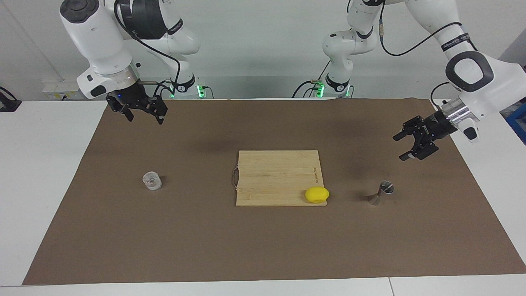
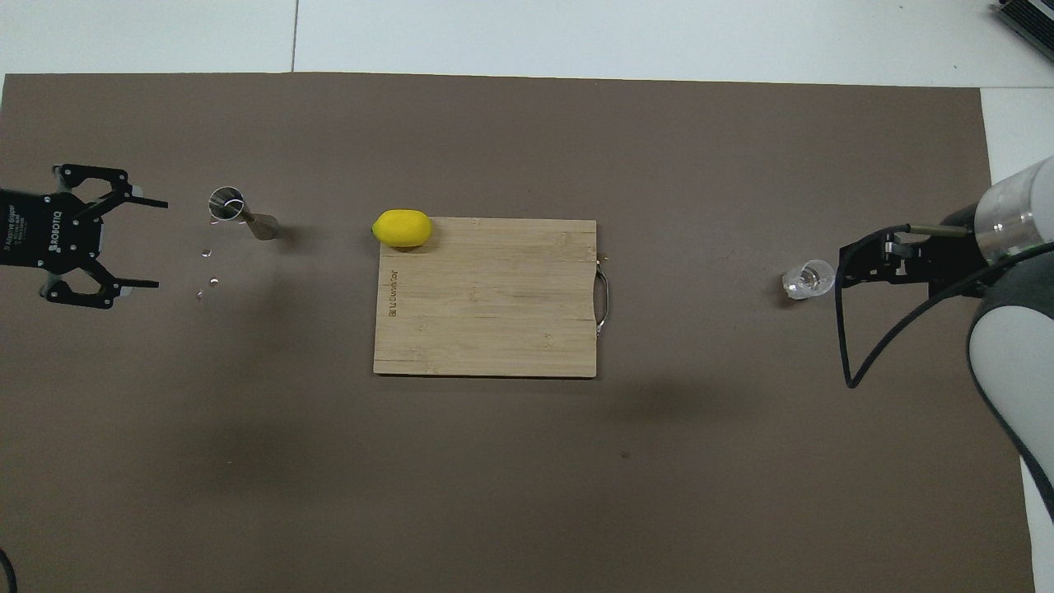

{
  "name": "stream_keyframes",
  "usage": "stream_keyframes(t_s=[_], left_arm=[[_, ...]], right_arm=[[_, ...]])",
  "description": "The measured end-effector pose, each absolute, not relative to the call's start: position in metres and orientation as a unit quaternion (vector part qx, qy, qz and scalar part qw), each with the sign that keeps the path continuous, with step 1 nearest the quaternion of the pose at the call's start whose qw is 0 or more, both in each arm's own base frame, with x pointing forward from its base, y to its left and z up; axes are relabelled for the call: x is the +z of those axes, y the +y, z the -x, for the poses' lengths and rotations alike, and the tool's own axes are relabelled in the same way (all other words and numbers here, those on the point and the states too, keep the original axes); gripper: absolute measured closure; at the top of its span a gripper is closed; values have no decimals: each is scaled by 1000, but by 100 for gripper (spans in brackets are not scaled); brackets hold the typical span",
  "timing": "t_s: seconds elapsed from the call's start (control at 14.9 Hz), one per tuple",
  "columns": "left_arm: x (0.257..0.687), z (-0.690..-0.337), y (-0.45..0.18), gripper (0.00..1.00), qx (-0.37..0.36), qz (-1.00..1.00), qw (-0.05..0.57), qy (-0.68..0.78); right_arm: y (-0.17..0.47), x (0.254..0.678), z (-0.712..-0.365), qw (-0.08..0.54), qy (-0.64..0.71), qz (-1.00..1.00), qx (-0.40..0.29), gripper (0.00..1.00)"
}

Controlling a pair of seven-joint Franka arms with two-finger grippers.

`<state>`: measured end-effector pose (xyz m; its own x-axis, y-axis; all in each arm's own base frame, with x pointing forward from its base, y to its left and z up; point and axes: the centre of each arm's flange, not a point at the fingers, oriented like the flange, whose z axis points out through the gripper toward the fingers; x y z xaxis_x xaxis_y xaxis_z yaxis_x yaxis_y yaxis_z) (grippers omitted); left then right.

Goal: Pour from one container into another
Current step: 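Close the left gripper around the small metal cup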

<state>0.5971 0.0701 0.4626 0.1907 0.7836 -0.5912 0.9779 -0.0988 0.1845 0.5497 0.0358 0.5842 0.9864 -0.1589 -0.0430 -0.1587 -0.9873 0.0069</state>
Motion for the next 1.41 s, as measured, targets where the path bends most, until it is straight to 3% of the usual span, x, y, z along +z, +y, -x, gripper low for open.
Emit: stream_keyframes(t_s=[0.67,1.41], left_arm=[[358,-600,103,0,-239,-463,391,758],[331,-605,71,0,-234,-422,402,778]], right_arm=[[36,584,-550,2,-80,-997,-22,0],[36,584,-550,2,-80,-997,-22,0]])
